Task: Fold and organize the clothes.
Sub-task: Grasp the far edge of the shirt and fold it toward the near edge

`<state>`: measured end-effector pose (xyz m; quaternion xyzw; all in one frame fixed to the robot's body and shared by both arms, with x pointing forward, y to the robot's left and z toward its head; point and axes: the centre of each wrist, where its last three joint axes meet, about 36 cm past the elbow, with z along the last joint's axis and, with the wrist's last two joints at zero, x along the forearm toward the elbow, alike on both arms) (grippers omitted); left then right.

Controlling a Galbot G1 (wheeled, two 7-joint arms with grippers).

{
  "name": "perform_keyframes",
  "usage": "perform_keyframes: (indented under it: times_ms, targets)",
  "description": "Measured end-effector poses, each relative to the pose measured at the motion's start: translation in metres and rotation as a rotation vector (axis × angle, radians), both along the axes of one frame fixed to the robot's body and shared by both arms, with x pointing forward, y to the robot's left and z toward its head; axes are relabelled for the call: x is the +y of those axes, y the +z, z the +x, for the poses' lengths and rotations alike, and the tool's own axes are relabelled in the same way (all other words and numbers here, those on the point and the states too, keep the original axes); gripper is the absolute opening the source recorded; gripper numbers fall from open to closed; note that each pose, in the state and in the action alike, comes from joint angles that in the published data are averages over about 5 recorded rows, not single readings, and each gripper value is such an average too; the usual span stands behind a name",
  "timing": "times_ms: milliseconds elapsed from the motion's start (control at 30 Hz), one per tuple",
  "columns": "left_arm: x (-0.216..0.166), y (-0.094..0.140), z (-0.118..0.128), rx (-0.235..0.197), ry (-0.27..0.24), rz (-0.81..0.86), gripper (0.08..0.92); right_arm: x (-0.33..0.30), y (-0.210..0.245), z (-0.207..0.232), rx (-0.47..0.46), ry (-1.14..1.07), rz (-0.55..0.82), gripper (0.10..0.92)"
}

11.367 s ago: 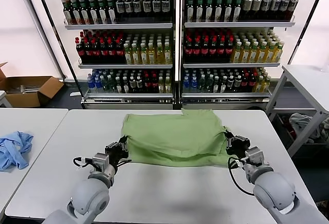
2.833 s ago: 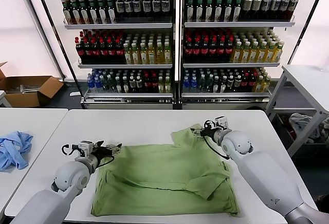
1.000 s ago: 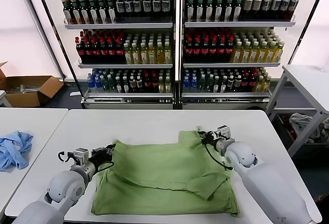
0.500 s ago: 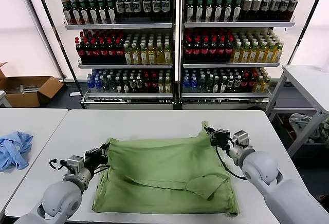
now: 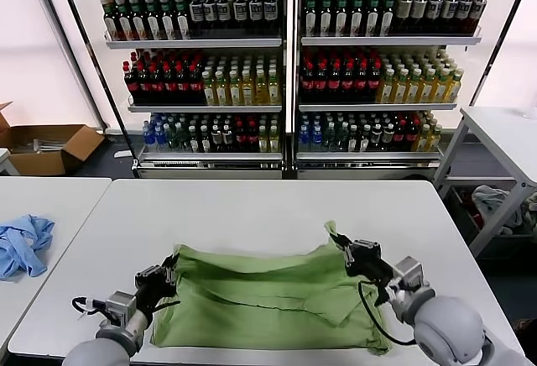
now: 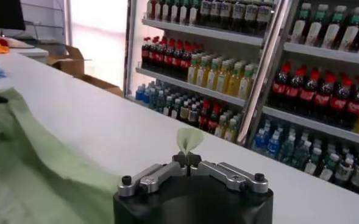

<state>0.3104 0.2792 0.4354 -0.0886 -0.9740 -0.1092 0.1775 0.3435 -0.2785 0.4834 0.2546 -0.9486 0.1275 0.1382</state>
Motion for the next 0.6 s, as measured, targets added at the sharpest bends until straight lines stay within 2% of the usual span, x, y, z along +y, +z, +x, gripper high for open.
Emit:
perform_keyframes:
  times_ms: [267, 600]
  targets:
    - [-0.001, -0.001, -0.017, -0.004, -0.005, 0.050, 0.083, -0.012, -0.004, -0.028, 0.002, -0.021, -0.014, 0.106]
    - [-0.005, -0.009, -0.031, 0.020, -0.019, 0.096, 0.083, -0.016, -0.007, -0.053, 0.022, -0.036, -0.026, 0.106]
